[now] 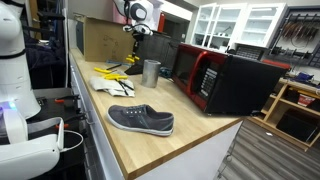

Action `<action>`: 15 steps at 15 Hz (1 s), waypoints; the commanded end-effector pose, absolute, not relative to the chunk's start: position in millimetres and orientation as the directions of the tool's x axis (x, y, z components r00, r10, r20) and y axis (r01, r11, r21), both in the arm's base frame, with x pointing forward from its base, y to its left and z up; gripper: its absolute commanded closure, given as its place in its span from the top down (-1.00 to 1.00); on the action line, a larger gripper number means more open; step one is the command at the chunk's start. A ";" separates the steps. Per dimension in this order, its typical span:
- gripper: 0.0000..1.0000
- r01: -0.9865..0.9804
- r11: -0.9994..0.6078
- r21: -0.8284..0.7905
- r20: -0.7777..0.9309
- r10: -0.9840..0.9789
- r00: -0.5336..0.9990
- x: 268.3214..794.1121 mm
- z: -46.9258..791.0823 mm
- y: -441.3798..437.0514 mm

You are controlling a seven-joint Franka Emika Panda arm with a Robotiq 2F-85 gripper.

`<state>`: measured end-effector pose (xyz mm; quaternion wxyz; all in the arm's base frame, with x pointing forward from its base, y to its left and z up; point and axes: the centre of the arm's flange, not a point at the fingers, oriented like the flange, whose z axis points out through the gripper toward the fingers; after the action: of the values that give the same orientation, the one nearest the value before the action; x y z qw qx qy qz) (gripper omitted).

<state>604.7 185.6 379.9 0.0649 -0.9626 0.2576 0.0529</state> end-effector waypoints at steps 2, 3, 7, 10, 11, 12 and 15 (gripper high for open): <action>-0.92 -0.510 -0.855 -0.095 -0.104 -0.501 0.859 613.0 383.7 191.6; -0.92 -0.507 -0.856 -0.097 -0.101 -0.498 0.861 613.0 384.2 192.4; -0.92 -0.502 -0.858 -0.112 -0.085 -0.495 0.865 616.7 387.1 194.5; -0.92 -0.500 -0.857 -0.127 -0.075 -0.494 0.866 620.7 390.4 197.1; -0.92 -0.499 -0.857 -0.130 -0.074 -0.494 0.866 622.2 390.9 198.1; -0.92 -0.498 -0.857 -0.133 -0.076 -0.493 0.867 623.2 391.1 199.3; -0.92 -0.492 -0.859 -0.138 -0.085 -0.485 0.870 623.2 392.0 203.3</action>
<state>615.2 195.1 387.2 0.0739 -0.9649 0.2503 0.0284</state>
